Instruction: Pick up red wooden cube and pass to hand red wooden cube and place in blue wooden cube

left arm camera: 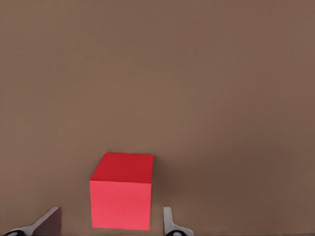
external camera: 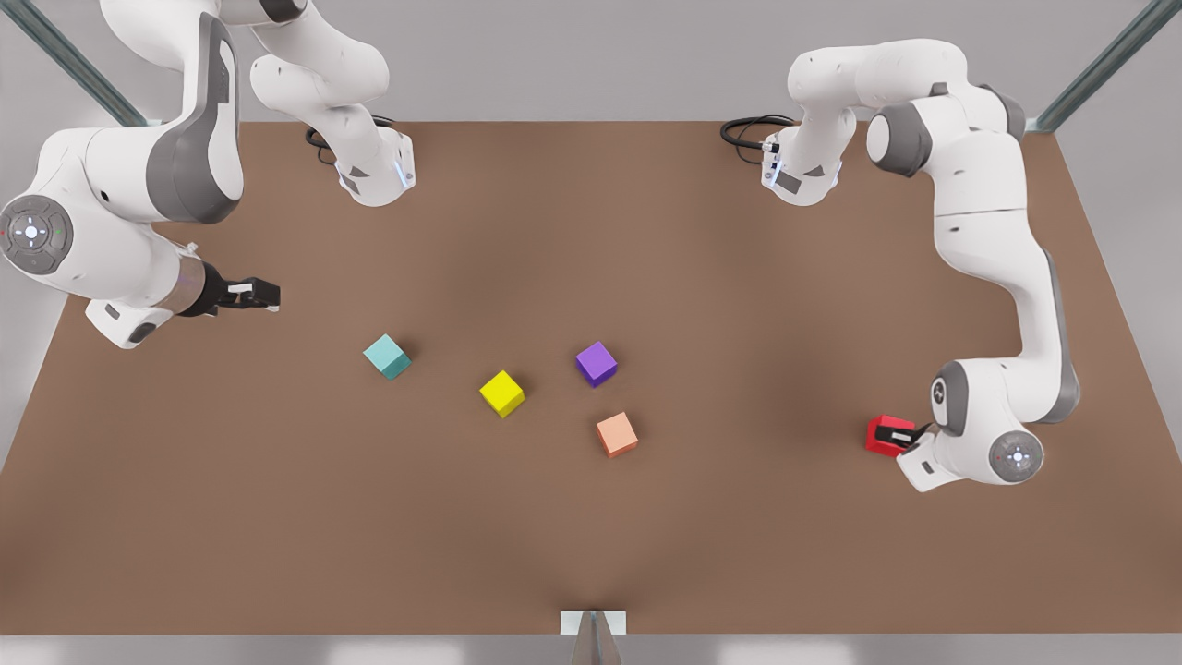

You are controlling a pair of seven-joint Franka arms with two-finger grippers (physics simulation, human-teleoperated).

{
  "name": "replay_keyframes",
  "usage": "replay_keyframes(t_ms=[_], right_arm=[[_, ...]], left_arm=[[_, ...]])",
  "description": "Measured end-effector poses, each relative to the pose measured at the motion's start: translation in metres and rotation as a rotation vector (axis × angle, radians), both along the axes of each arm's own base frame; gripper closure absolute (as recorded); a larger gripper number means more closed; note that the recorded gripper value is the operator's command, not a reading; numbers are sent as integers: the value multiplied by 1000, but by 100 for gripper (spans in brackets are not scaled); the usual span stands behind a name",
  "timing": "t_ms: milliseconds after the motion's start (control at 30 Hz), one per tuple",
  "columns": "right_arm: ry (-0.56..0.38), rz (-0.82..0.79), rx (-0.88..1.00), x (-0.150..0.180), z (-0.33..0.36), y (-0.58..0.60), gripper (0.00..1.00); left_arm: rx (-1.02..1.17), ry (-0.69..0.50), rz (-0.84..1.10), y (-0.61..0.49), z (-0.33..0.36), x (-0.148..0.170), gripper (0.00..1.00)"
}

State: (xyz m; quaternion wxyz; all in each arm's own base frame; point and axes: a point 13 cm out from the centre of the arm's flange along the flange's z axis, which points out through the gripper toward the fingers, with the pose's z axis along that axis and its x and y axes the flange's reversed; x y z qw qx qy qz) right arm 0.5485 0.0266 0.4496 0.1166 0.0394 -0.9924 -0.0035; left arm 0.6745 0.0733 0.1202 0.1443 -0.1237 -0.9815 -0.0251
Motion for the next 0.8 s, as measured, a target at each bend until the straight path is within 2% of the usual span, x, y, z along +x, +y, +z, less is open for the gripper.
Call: replay_keyframes(t_ms=[467, 800], right_arm=[[8, 8, 11, -1, -6, 6, 0], [16, 13, 15, 0, -11, 9, 0]], left_arm=[[-47, 59, -110, 13, -66, -23, 0], [-64, 55, -150, 17, -81, -23, 2]])
